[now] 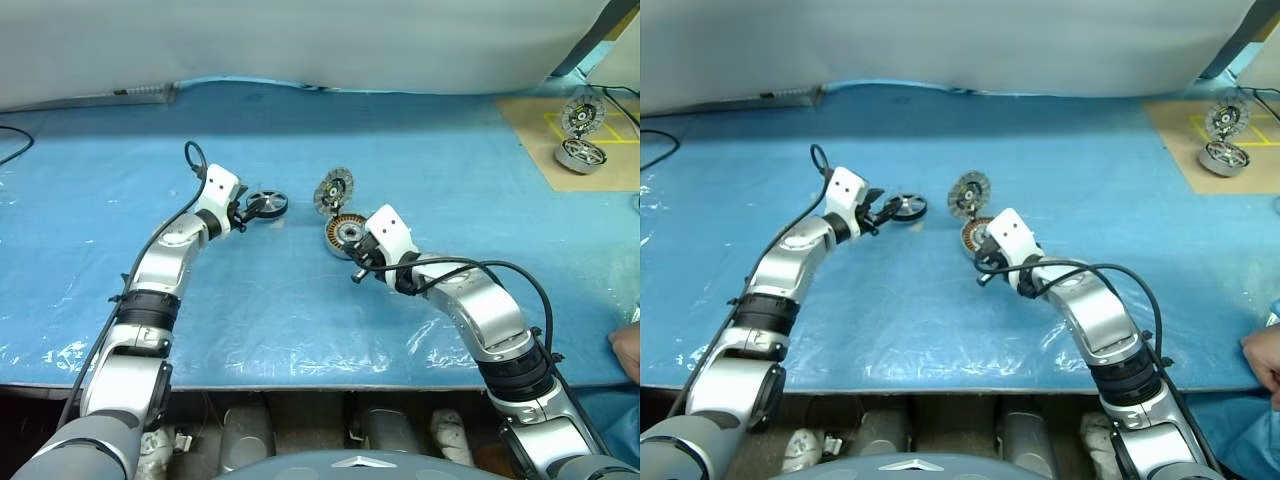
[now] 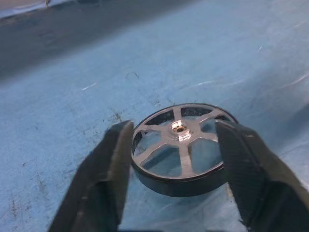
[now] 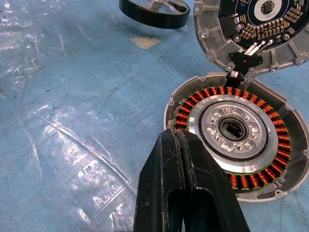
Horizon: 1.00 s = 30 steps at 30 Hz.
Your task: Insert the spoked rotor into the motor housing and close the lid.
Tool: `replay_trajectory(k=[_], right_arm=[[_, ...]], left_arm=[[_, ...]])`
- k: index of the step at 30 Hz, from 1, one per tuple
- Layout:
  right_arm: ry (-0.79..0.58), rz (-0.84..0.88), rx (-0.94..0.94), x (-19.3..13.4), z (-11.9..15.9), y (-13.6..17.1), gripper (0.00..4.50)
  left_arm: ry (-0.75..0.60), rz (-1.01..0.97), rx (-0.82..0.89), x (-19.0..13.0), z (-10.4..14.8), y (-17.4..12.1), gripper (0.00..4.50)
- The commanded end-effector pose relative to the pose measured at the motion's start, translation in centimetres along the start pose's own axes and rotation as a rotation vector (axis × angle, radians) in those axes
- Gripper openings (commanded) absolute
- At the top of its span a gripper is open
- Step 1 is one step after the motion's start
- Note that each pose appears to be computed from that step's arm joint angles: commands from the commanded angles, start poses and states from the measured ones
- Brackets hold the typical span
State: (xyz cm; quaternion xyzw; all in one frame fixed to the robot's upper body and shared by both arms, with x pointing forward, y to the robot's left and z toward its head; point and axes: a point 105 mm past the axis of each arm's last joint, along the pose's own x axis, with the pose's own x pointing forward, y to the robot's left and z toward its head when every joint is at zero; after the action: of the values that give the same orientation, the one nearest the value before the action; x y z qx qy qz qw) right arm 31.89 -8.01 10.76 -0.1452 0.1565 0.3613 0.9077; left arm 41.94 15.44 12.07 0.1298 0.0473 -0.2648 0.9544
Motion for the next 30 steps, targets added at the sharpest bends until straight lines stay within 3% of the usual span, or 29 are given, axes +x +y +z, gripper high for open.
replay_trajectory(k=[1,8,19,30], right_arm=[[-0.052,-0.017,-0.023,-0.5,1.2,0.1,0.0],[-0.053,-0.031,-0.014,-0.6,1.1,0.1,0.0],[-0.05,-0.042,-0.007,-0.7,1.0,0.0,0.0],[-0.05,-0.045,-0.005,-0.5,1.1,-0.1,0.0]], left_arm=[[-0.022,0.003,0.055,1.1,1.3,0.4,3.34],[-0.002,-0.056,0.088,2.3,1.3,0.2,3.34],[0.04,-0.071,0.143,1.4,1.1,2.1,3.34],[0.086,-0.192,0.126,1.1,-0.5,0.5,3.34]])
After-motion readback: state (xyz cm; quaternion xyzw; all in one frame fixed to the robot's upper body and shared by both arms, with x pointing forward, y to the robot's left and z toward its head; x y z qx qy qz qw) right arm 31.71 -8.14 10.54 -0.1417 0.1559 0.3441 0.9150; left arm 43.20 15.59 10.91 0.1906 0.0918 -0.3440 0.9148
